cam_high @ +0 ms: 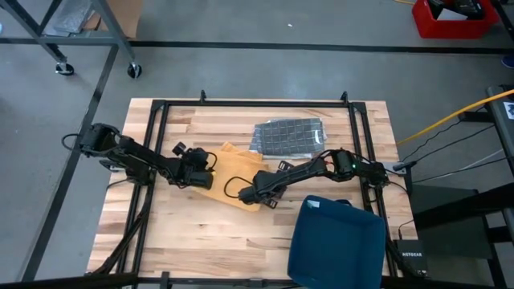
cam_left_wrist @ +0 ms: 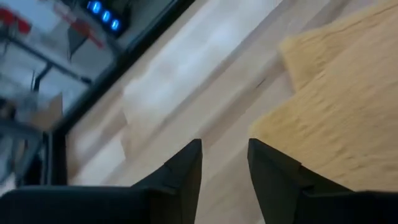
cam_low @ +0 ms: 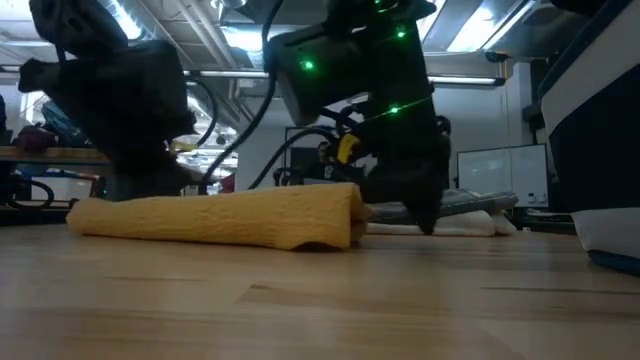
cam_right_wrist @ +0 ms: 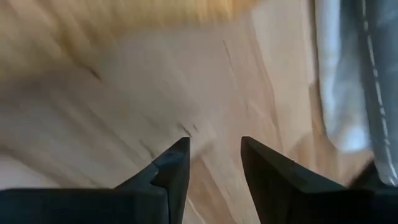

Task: Fold towel
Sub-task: Fold the yellow kitchen towel, then stack the yellow kitchen towel onto the gray kitchen towel

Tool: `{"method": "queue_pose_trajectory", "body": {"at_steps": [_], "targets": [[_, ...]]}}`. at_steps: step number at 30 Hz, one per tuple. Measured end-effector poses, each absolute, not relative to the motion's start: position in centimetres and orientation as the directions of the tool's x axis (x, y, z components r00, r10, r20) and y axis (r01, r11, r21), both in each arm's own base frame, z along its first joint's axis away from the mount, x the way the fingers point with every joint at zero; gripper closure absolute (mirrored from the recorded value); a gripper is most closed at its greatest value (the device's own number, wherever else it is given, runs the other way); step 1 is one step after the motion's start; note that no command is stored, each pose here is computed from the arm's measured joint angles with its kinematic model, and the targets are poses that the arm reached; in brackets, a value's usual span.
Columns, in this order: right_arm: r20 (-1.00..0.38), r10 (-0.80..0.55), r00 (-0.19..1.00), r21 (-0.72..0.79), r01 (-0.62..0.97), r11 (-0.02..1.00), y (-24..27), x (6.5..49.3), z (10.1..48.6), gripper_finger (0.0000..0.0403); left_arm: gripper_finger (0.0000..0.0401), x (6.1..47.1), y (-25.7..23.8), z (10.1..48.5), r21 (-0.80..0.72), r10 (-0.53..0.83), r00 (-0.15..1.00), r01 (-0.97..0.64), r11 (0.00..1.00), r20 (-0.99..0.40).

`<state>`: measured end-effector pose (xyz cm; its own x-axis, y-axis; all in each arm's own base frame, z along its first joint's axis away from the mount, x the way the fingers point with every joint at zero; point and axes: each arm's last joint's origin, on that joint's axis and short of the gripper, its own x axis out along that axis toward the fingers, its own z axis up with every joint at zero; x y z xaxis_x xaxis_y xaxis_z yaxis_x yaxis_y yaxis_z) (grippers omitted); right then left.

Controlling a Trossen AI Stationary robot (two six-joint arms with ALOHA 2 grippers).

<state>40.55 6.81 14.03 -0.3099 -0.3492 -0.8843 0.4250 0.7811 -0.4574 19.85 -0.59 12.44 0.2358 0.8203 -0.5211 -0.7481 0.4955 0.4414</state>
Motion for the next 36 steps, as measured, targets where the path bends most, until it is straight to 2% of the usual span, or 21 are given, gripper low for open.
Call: {"method": "queue_pose_trajectory", "body": {"at_steps": [5, 10, 13, 16, 20, 22, 25, 36], "targets": [[-0.875, -0.288, -0.388, -0.433, 0.365, 0.824, 6.5, 40.0, 14.2, 0.0268, 0.0278, 20.2, -0.7, 15.4, 0.506, 0.808, 0.315, -0.651, 0.566, -0.499], [-0.884, -0.240, -0.402, -0.387, 0.341, 0.857, 6.4, 40.0, 14.2, 0.0277, 0.0278, 19.4, -0.5, 19.1, 0.482, 0.748, 0.437, -0.578, 0.659, -0.499], [-0.893, -0.231, -0.386, -0.369, 0.333, 0.868, 6.3, 40.2, 14.1, 0.0281, 0.0278, 18.5, -0.7, 20.6, 0.436, 0.630, 0.540, -0.455, 0.776, -0.558], [-0.903, -0.227, -0.365, -0.347, 0.306, 0.887, 6.4, 40.4, 14.0, 0.0285, 0.0278, 17.6, -1.0, 21.5, 0.325, 0.454, 0.632, -0.317, 0.891, -0.628], [-0.900, -0.229, -0.371, -0.329, 0.235, 0.914, 6.4, 40.3, 14.1, 0.0289, 0.0278, 16.6, -1.5, 22.2, 0.156, 0.238, 0.694, -0.180, 0.971, -0.679], [-0.897, -0.230, -0.378, -0.323, 0.204, 0.924, 6.4, 40.2, 14.5, 0.0292, 0.0278, 16.3, -1.7, 22.3, 0.089, 0.168, 0.701, -0.148, 0.985, -0.693], [-0.901, -0.237, -0.364, -0.322, 0.196, 0.926, 6.3, 39.8, 16.1, 0.0293, 0.0278, 16.1, -1.8, 22.2, 0.026, 0.136, 0.692, -0.166, 0.986, -0.709], [-0.943, -0.316, -0.100, -0.332, 0.302, 0.894, 5.6, 37.8, 24.6, 0.0293, 0.0278, 16.1, -1.8, 22.0, -0.118, 0.135, 0.690, -0.306, 0.945, -0.711]]}}
